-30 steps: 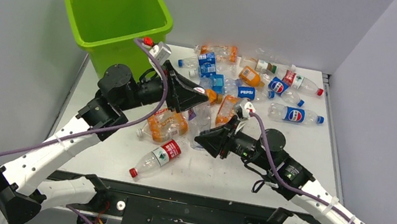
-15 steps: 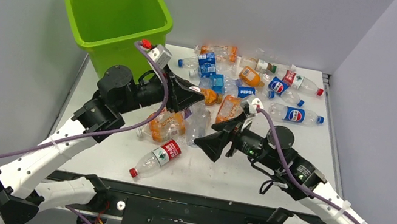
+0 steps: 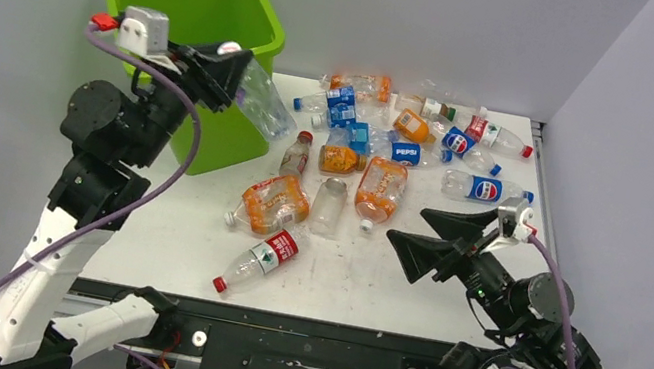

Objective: Put the plastic bottles in the bin
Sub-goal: Place the plastic bottle in the trash bin.

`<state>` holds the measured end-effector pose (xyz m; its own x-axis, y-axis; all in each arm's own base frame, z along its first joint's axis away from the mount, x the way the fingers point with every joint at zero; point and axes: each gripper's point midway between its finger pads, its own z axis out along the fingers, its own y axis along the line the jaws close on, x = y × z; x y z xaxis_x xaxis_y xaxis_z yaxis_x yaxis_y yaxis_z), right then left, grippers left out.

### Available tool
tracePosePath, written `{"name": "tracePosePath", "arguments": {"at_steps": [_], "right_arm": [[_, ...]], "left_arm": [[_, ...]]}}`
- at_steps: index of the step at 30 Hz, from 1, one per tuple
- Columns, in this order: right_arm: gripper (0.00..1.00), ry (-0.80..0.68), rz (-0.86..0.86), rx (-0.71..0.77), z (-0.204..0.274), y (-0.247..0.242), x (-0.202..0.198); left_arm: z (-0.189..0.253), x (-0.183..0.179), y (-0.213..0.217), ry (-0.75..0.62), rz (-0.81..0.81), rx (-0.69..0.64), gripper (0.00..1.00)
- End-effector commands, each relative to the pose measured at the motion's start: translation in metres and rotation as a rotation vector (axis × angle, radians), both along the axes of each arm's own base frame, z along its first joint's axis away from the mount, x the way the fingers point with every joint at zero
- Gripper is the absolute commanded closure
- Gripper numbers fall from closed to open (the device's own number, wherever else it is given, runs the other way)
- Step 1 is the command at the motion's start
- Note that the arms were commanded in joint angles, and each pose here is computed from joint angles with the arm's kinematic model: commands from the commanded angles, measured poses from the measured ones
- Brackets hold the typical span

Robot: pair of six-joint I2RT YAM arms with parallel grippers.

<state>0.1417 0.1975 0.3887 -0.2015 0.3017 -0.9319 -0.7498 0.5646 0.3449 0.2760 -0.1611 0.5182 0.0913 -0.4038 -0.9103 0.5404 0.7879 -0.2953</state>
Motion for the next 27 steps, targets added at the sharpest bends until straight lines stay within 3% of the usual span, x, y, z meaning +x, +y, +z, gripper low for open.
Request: {"name": "tracePosePath", "arguments": {"at_steps": [1,7,11,18,19,20,22,26,27], "right_arm": [[0.10,0.078,-0.243,0.007,-0.046,-0.024,0.033],[0.10,0.144,-0.340,0.014,-0.094,-0.029,0.049],[0.10,0.194,-0.350,-0.025,-0.119,-0.021,0.056],[0.10,0.279,-0.348,-0.113,-0.156,-0.010,0.060],[0.10,0.286,-0.354,-0.125,-0.160,-0.010,0.061],[0.10,0.291,-0.364,-0.136,-0.162,-0.011,0.063],[0.10,0.292,-0.384,-0.150,-0.165,-0.012,0.066],[0.10,0.282,-0.407,-0.178,-0.167,-0.014,0.070],[0.10,0.280,-0.409,-0.183,-0.167,-0.013,0.071]], "left_arm": [[0.055,0.009,0.081,-0.122,0.413,-0.036,1.00],[0.093,0.038,0.150,-0.179,0.705,-0.150,1.00],[0.089,0.078,0.170,-0.151,0.764,-0.197,1.00],[0.051,0.150,0.171,-0.078,0.800,-0.114,1.00],[0.048,0.156,0.169,-0.076,0.798,-0.105,0.95],[0.045,0.162,0.168,-0.077,0.798,-0.092,0.84],[0.051,0.164,0.165,-0.105,0.788,-0.092,0.48],[0.079,0.139,0.143,-0.178,0.747,-0.092,0.17],[0.085,0.128,0.133,-0.194,0.731,-0.081,0.03]]}}
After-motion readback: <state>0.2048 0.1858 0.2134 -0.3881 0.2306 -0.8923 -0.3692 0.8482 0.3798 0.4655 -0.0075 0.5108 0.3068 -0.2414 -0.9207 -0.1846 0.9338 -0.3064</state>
